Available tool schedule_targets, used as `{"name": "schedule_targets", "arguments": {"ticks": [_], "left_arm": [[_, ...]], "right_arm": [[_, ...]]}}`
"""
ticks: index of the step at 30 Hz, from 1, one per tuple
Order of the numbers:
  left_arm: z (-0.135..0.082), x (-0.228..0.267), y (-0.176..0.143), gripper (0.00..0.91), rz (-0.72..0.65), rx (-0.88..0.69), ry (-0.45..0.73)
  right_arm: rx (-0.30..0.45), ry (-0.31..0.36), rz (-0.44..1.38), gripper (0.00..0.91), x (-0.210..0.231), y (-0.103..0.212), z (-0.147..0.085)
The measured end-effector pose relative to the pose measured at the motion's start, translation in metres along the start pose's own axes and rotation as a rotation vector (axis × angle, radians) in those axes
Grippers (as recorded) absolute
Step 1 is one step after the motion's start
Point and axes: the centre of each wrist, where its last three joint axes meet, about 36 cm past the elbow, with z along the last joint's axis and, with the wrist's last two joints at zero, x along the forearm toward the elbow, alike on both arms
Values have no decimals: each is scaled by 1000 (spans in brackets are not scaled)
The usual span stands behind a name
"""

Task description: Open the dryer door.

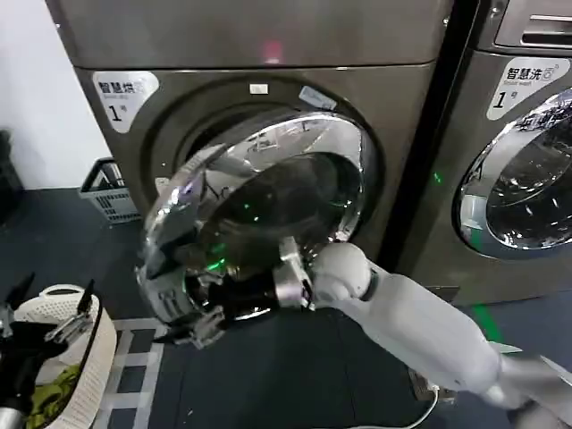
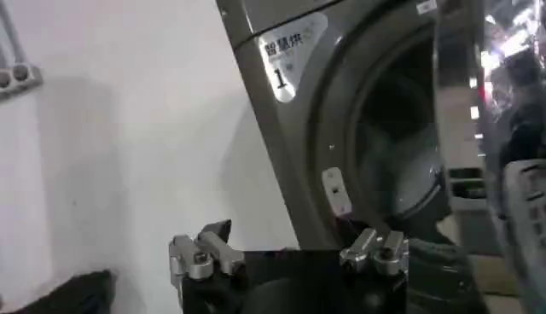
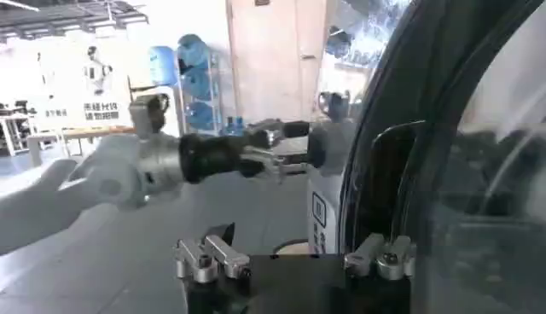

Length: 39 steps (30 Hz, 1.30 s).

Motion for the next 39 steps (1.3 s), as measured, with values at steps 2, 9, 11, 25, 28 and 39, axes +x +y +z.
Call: {"name": "schedule_targets", "arguments": {"ticks": [2,9,11,25,28,39], "left_arm": [[1,-4,-1,907,19,-3,-15],[7,-27,-3,907,81,-43,-48],[8,-35,-6,907,104,-38,-60],[23,-75,-49,907,279,-1,-105],[24,-83,-56,907,313,8,-117],[26,-100,-81,907,427,53,-165]], "right_arm": [[4,-3,15,907,6,8,1],[10,-22,71,907,30,30,0],[9,-30,103,907,39,36,1],[-15,-104,470,907,138,89,21],[-36,-127,613,907,157,111,32],[-11,-161,1071,907,207,221,32]]}}
